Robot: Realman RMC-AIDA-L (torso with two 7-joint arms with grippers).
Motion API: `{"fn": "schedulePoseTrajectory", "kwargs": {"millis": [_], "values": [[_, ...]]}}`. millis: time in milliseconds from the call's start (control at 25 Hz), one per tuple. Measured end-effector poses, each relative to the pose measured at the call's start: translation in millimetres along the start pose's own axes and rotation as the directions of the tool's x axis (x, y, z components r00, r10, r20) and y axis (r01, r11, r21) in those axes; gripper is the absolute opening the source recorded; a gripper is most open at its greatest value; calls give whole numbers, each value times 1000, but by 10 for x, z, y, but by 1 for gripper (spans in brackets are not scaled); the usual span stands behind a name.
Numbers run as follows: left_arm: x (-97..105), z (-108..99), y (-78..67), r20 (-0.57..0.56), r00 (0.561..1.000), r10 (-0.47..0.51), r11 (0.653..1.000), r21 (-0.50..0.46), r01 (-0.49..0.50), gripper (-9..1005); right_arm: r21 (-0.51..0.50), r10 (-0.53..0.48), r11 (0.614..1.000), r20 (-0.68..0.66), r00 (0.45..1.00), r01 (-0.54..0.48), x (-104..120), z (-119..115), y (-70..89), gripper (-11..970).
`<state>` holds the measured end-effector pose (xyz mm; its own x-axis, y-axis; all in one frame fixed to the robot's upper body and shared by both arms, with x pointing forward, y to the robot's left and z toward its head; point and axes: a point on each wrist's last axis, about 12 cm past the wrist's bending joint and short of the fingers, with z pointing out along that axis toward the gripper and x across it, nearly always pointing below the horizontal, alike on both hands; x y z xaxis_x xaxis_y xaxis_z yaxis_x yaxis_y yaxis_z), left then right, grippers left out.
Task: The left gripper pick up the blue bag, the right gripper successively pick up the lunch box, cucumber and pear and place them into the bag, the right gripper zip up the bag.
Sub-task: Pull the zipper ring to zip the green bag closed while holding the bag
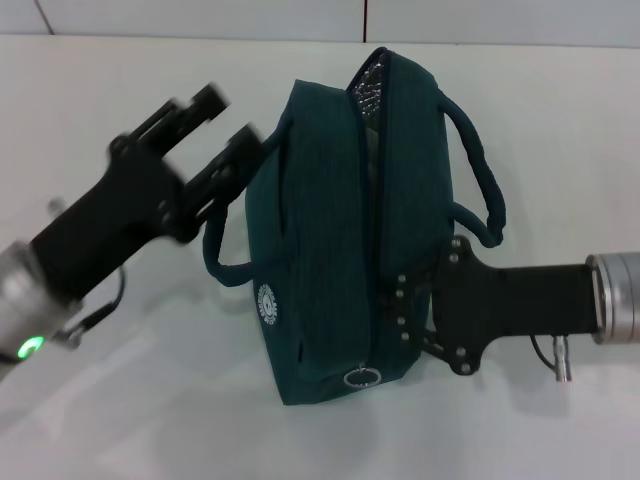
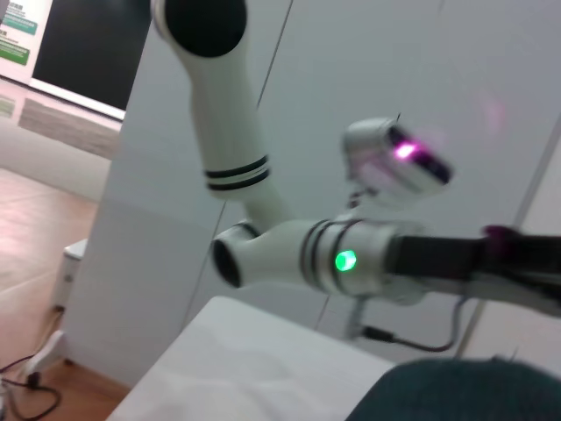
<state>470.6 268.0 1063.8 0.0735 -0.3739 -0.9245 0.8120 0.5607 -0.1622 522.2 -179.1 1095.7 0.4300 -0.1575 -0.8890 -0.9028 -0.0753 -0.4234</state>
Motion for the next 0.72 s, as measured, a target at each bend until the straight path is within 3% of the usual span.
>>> {"fn": "schedulePoseTrajectory", "kwargs": {"millis": [440,600,720], "values": [[69,-748,-430,-28,999,38,994,-104,-41,630,32,-118,993,70,991,116,-150,127,-248,51],[113,-838,-531,-52,997,50,992,-111,-55,630,47,-121,992,72,990,118,-168,96,-290,54],[116,-787,-513,-49,997,54,994,-92,-58,631,80,-104,992,73,992,98,-147,64,-274,56]]}}
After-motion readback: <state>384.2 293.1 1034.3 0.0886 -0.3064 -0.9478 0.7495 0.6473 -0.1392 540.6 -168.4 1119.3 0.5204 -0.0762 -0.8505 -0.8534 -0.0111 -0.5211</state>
